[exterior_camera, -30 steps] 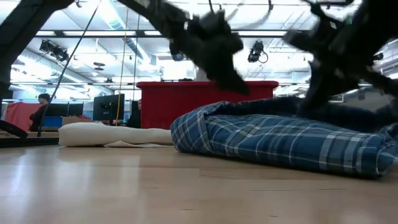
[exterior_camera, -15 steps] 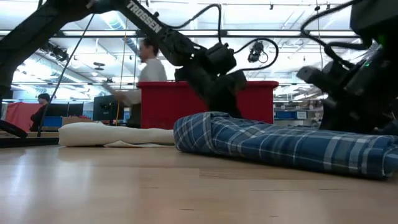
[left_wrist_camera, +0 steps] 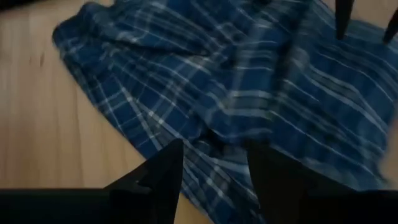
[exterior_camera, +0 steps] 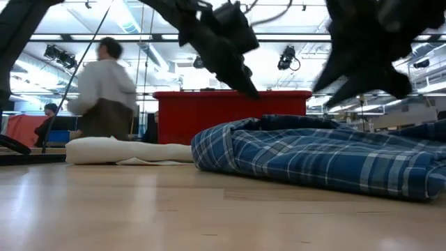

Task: Fold laundry
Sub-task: Fold the blue pants

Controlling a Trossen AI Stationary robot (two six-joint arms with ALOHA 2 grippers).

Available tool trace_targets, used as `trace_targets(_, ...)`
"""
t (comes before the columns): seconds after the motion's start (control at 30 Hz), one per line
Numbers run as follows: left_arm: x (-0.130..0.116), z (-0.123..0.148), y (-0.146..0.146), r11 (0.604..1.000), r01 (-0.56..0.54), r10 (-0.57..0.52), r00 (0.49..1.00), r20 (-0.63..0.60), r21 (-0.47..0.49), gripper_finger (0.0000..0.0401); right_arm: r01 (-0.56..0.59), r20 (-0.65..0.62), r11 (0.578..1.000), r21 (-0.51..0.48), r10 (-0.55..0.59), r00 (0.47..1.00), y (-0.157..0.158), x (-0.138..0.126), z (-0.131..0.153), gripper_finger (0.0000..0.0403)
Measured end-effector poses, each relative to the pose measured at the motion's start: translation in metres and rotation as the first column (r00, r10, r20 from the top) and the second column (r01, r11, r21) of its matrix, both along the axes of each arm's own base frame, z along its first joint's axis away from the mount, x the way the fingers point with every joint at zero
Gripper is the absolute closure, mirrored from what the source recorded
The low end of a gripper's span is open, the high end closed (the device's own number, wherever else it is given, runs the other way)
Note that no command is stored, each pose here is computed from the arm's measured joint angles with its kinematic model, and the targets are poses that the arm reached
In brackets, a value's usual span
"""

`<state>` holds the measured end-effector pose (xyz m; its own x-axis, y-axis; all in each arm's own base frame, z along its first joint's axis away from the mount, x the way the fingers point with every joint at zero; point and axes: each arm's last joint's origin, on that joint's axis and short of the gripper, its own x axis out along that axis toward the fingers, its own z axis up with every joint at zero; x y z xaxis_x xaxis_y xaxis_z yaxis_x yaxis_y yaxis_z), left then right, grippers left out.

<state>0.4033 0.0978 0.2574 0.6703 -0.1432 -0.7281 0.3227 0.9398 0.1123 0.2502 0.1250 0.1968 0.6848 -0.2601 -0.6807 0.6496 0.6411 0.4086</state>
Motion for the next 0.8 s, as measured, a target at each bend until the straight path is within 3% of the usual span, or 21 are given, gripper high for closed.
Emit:
trace_targets(0.1,-0.011,0.006,-0.014,0.996,0.084,-0.082,0.994,-0.066,0.024,0.0219,-0.107,0.012,0.993,-0.055,0.108,0.994,0.006,0.012,0.018,0.0244)
trace_targets(0.23,-0.021,0.004,-0.029,0.993,0.121,-0.122,0.977,-0.175,-0.013,0.0226,-0.133,-0.002,0.989,-0.065,0.133,0.991,0.013,0.030,0.026,0.0246)
trace_targets(0.57,-0.042,-0.062,-0.062,0.978,0.200,-0.207,0.917,-0.341,-0.057,0.0230,-0.054,-0.096,0.997,-0.048,0.049,0.994,0.049,0.076,-0.002,0.0249)
trace_targets(0.8,-0.050,-0.064,-0.086,0.966,0.260,-0.242,0.895,-0.374,-0.002,0.0230,-0.060,-0.155,0.997,-0.049,0.052,0.987,0.079,0.095,-0.017,0.0249)
